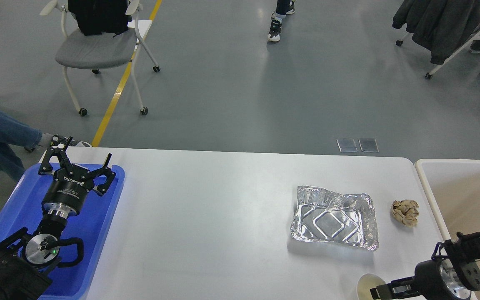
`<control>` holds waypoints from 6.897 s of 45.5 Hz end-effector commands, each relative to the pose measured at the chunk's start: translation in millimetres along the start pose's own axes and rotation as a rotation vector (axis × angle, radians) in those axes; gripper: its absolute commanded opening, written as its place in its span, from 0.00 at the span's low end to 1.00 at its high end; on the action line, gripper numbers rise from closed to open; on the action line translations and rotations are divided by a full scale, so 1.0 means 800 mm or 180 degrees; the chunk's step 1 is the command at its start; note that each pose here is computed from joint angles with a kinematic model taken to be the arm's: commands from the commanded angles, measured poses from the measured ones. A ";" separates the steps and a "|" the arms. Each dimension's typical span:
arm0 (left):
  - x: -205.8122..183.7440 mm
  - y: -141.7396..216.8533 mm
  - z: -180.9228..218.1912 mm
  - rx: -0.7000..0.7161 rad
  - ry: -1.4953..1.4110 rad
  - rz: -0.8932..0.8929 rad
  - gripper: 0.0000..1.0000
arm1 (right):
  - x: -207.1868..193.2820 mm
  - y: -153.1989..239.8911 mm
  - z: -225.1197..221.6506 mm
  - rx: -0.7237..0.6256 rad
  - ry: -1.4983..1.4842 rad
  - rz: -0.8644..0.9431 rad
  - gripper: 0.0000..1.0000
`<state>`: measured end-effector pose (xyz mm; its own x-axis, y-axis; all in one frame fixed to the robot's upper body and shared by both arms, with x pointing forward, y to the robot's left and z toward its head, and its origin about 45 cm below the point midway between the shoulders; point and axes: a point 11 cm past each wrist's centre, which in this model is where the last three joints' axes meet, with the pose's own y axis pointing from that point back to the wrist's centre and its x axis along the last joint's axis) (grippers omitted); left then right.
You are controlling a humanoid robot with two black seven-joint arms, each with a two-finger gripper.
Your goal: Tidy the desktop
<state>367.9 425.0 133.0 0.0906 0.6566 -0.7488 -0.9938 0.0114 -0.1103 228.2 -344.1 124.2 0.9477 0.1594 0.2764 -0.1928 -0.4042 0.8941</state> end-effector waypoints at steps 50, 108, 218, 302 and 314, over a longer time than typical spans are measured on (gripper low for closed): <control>-0.001 -0.001 0.000 0.0008 0.0002 -0.0008 0.99 | 0.139 0.186 -0.058 -0.0367 0.0472 0.0010 0.00; -0.001 -0.001 0.000 0.0003 0.0002 -0.0008 0.99 | 0.228 0.373 -0.113 -0.0620 0.0302 0.0817 0.00; 0.000 -0.001 0.000 -0.0003 -0.0003 0.0001 0.99 | 0.043 0.162 0.328 -0.2234 -0.2454 0.2906 0.00; 0.000 -0.001 0.000 0.0002 -0.0003 0.0001 0.99 | 0.076 0.217 0.312 -0.1931 -0.2883 0.3303 1.00; -0.001 -0.002 0.001 -0.0004 0.0000 -0.0008 0.99 | 0.152 0.270 0.259 -0.1333 -0.2673 0.2696 1.00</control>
<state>368.5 425.0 133.6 0.0911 0.6570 -0.7483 -0.9937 0.0112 -0.1112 329.6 -621.9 223.8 0.1643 -0.6539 0.7385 -0.7319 0.4211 0.5357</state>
